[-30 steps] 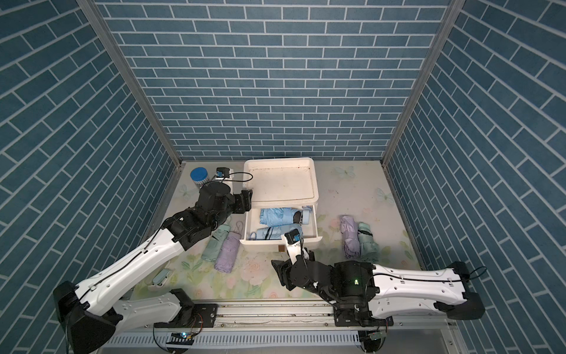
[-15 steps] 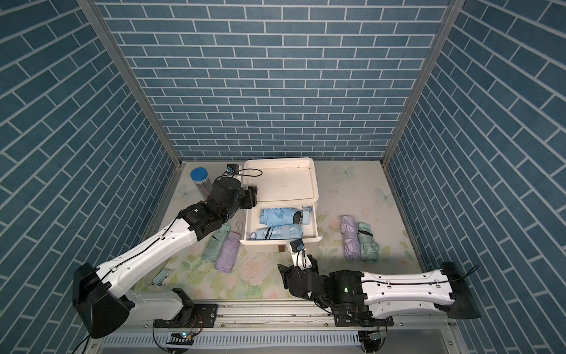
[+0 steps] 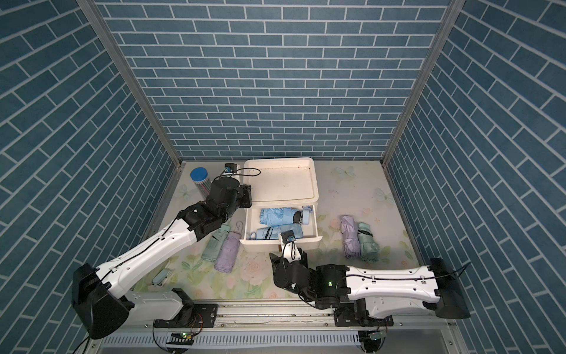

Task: Place the umbrella in the drawer by color
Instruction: Close the drawer in the storage box.

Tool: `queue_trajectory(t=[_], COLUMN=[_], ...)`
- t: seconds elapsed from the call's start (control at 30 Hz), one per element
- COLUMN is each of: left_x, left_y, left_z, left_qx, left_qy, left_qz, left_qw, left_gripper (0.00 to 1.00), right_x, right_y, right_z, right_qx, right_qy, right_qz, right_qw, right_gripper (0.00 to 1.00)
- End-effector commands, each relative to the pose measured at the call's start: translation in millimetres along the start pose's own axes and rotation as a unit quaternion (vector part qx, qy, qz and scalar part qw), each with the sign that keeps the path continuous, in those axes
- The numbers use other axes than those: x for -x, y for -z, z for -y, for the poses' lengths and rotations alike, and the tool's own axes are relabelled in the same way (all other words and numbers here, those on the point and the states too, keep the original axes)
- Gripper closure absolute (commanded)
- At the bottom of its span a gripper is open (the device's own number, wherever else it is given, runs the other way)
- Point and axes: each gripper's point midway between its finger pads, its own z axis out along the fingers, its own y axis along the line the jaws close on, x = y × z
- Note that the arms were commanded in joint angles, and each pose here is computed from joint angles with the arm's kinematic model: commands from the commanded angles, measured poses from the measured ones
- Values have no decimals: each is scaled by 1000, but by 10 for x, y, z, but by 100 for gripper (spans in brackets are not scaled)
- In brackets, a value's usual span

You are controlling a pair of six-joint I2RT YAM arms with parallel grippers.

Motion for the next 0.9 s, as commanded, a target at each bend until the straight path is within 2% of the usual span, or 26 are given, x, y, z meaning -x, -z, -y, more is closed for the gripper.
queue_trajectory(t=[0.0, 0.07, 0.23, 0.3, 0.4, 0.87], left_x=[70, 60, 26, 15, -7, -161], left_y=[30, 22, 14, 21, 33, 17], left_z=[65, 74, 84, 87, 94, 129], left_qx=[-17, -19, -22, -25, -31, -48], left_qy=[-10, -17, -25, -25, -20, -7], left_qz=[10, 8, 1, 1, -1, -24], left_qw=[1000, 1000, 999, 999, 999, 999], left_gripper=[76, 84, 96, 99, 100, 100], right_x=[240, 300, 428, 475, 517, 692], right_y=[-44, -54, -104, -132, -168, -266], right_z=[44, 30, 55, 104, 197, 306], right_qx=[-21, -21, -33, -46, -64, -47], right_qy=[-6, -6, -4, -2, -6, -37], right_qz=[29, 33, 40, 39, 36, 53], right_qw=[999, 999, 999, 998, 997, 997], right_gripper=[46, 47, 53, 61, 67, 68])
